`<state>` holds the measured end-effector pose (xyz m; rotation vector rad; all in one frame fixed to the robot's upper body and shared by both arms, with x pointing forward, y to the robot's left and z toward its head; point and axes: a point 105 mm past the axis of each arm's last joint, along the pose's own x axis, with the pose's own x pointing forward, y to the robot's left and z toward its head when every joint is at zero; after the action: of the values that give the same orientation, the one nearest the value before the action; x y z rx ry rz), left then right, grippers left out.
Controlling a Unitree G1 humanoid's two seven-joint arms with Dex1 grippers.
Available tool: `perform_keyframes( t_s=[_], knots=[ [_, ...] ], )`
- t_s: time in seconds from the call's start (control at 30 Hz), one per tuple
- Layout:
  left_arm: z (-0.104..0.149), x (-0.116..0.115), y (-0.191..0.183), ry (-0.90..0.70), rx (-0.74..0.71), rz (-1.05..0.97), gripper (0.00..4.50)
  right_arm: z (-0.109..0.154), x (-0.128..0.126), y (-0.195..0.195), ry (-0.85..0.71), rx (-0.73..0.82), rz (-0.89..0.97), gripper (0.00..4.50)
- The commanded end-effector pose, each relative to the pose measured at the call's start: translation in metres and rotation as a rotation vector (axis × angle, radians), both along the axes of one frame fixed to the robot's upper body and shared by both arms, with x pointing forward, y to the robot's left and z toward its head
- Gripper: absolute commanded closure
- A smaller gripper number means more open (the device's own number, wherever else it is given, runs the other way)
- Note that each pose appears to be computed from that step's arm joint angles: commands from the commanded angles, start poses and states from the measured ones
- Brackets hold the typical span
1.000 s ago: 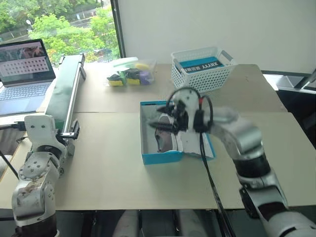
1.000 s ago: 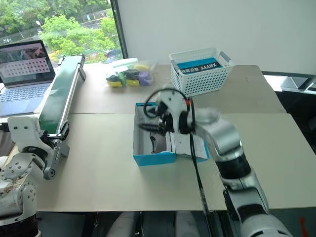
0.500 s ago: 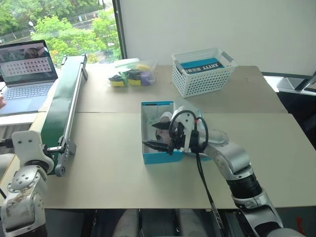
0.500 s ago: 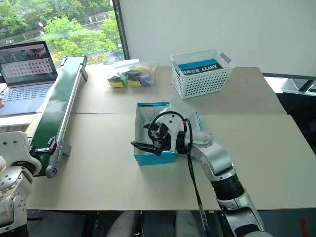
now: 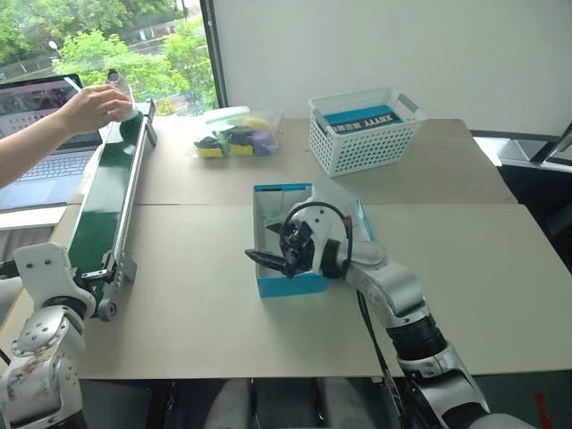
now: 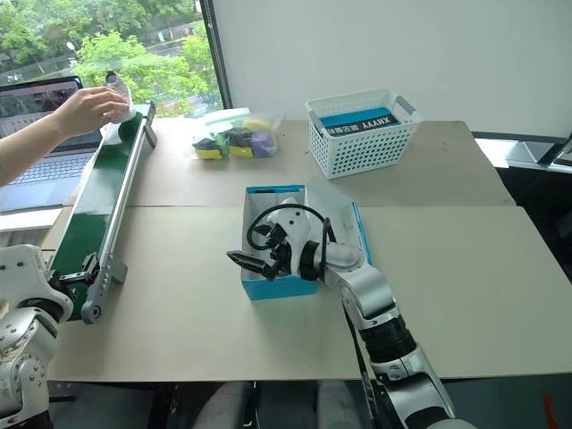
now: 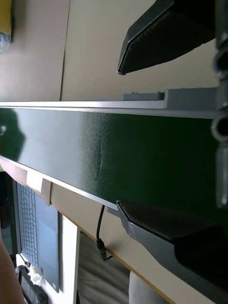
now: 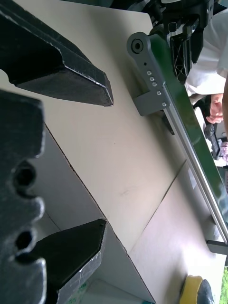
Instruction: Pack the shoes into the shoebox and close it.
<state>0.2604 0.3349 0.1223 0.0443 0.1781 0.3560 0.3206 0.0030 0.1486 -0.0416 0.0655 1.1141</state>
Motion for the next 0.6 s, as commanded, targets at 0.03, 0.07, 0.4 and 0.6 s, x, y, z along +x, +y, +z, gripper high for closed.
perform_keyframes(
  t_s=[0.03,0.07,0.4,0.6],
  knots=[
    [0.016,0.0014,-0.0045,-0.044,0.04,-0.014,0.0,0.0096,0.0001,-0.0014,-0.009,0.036,-0.033,0.07],
    [0.0164,0.0017,-0.0044,-0.045,0.043,-0.017,0.0,0.0098,-0.0001,-0.0006,-0.005,0.041,-0.035,0.07],
    [0.0096,0.0008,-0.003,-0.028,0.034,-0.002,0.0,0.0068,0.0019,0.0031,-0.015,0.012,-0.055,0.07],
    [0.0087,0.001,-0.0036,-0.033,0.001,0.026,0.0,0.0115,0.0038,0.0073,-0.024,0.019,-0.051,0.07]
  ],
)
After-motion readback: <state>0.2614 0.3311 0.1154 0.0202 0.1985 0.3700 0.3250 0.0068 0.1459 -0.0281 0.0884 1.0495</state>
